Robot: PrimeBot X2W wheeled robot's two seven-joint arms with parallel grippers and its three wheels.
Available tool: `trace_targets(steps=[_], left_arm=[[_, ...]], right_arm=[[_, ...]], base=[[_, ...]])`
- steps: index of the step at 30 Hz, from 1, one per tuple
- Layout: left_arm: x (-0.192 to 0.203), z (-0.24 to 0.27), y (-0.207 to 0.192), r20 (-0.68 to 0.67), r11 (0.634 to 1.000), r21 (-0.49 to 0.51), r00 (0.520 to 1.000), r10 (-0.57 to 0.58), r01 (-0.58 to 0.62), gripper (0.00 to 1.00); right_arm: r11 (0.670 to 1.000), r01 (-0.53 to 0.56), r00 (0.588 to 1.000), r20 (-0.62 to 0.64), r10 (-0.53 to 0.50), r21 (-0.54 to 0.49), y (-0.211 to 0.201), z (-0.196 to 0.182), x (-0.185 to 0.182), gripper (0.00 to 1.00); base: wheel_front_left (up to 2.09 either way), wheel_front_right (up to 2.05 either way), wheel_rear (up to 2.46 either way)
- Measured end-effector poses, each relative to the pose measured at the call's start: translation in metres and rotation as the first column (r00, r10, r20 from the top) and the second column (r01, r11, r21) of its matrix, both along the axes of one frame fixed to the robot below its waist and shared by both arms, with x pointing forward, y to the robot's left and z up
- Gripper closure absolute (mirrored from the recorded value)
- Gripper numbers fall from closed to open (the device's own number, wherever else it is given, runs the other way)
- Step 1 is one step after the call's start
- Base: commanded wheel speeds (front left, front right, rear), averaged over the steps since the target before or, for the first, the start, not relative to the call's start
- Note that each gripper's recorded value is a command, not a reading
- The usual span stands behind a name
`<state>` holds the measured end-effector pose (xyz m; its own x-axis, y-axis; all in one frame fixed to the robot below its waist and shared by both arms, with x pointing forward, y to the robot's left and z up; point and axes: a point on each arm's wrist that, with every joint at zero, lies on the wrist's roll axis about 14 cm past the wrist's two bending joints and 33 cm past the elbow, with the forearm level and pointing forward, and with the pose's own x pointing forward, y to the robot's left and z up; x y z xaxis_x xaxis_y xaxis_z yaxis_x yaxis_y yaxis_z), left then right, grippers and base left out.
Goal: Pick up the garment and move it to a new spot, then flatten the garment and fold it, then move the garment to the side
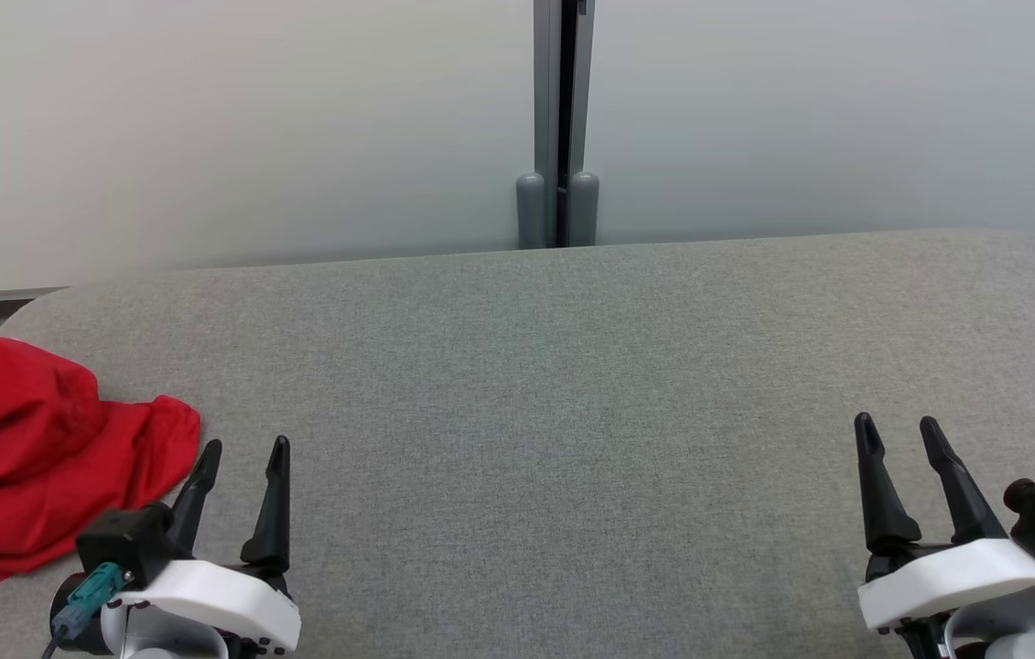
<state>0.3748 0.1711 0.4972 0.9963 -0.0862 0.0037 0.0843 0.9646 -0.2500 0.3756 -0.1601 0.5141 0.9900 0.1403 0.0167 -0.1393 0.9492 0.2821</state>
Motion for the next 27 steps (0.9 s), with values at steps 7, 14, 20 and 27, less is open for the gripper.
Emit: trace_targets(steps=[7,14,20,27], left_arm=[[-0.002,-0.006,0.0,-0.008,0.998,0.059,1.0,-0.001,0.002,0.0],[-0.004,-0.008,0.0,-0.003,0.995,0.103,1.0,-0.005,0.006,0.0],[-0.005,-0.011,0.0,-0.004,0.991,0.131,1.0,-0.007,0.008,0.0],[-0.007,-0.014,-0.003,-0.005,0.985,0.17,1.0,-0.017,0.018,0.0]], right_arm=[[0.998,-0.012,1.0,-0.001,0.012,-0.064,0.003,-0.002,-0.002,0.0],[0.994,-0.022,1.0,0.004,0.022,-0.108,0.006,-0.003,-0.002,0.0],[0.99,-0.025,1.0,0.011,0.027,-0.136,0.008,-0.002,-0.002,0.0],[0.988,-0.026,1.0,0.011,0.028,-0.153,0.009,-0.003,-0.004,0.0]], base=[[0.0,0.0,0.0],[0.0,0.0,0.0],[0.0,0.0,0.0],[0.0,0.0,0.0]])
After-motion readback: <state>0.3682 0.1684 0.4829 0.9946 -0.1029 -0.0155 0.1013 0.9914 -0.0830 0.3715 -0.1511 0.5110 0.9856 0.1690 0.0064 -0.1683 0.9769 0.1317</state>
